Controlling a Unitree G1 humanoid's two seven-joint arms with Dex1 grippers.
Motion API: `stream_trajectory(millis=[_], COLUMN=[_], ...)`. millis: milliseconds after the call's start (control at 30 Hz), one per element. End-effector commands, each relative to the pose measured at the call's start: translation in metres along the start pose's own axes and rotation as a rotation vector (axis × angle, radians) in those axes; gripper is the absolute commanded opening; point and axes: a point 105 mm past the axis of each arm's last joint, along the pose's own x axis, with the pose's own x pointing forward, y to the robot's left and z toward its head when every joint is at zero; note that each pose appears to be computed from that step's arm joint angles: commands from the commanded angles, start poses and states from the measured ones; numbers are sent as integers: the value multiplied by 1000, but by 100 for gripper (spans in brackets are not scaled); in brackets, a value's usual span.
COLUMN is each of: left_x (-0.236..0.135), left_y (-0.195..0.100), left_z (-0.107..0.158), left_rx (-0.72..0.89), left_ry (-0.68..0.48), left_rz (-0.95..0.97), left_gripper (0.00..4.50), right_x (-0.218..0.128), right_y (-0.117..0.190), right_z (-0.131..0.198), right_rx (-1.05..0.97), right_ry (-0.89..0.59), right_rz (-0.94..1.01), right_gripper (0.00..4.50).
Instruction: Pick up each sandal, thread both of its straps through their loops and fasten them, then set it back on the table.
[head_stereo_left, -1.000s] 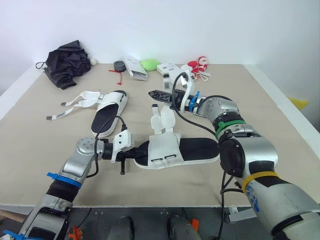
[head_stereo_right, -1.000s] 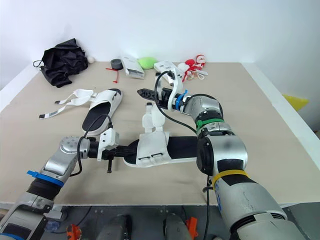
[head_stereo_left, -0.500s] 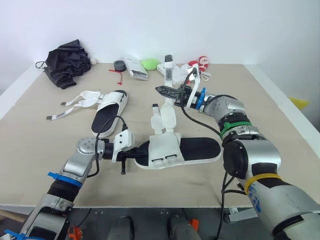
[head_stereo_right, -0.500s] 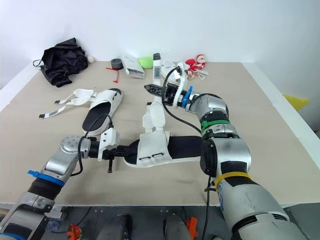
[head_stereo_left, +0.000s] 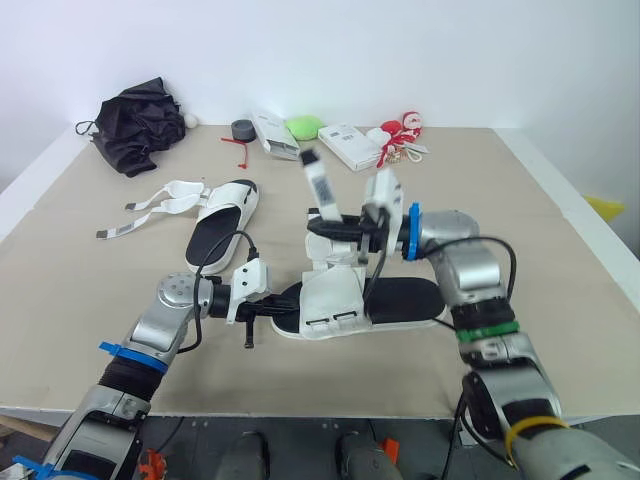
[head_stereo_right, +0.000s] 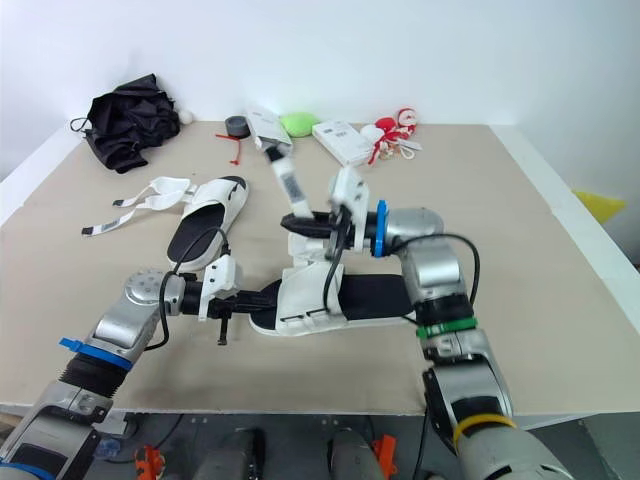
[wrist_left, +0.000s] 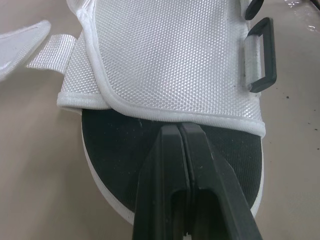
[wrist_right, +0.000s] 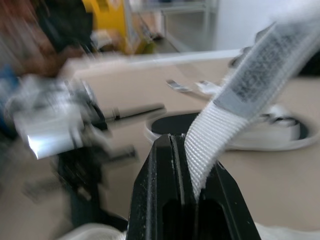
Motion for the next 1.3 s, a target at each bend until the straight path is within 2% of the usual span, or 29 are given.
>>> stream_trajectory(millis=[33, 167, 200, 300, 333, 367, 400, 433, 500, 567, 733, 833, 900, 1033, 1100, 1167, 1300], left_x=[-5, -5, -5, -5, -5, -5, -4, -4, -3, -3, -2, -1, 0, 3, 3, 3, 4], left_y=[-7, -6, -6, -6, -5, -5, -5, -5, -4, -5, -5, -4, -5, -5, -5, -4, -4], left_z=[-43, -43, -43, -43, -43, -43, -43, -43, -42, -42, -42, -42, -42, -42, -42, -41, -41], left_rx=[-113, -112, -112, -111, -111, -110, -108, -108, -107, -105, -104, -102, -101, -99, -98, -96, -95], left_ry=[160, 159, 158, 159, 160, 161, 161, 161, 160, 161, 162, 162, 161, 159, 159, 159, 160], left_rz=[0, 4, 4, 3, 1, 0, -2, -2, -5, -11, -18, -24, -30, -41, -46, -48, -54], left_gripper=[0, 0, 0, 0, 0, 0, 0, 0, 0, 0, 0, 0, 0, 0, 0, 0, 0], right_x=[-16, -26, -28, -32, -34, -37, -39, -41, -51, -65, -112, -134, -152, -174, -182, -185, -173], right_y=[11, 23, 28, 38, 40, 42, 43, 43, 40, 35, 24, 18, 18, 17, 39, 67, 109], right_z=[30, 25, 22, 14, 11, 7, 5, 3, 0, -4, -15, -15, -11, 9, 21, 30, 22], right_rx=[-585, -750, -759, -755, -764, -790, -812, -817, -815, -809, -657, -485, -267, 200, 439, 586, 684], right_ry=[-39, -38, -31, -16, -3, 10, 19, 32, 81, 135, 329, 408, 440, 352, 322, 321, 453], right_rz=[8, 54, 77, 137, 154, 176, 186, 189, 187, 191, 188, 142, 96, -15, 41, 141, 226], right_gripper=[8, 8, 56, 121, 170, 192, 251, 282, 297, 354, 354, 354, 354, 354, 354, 354, 354])
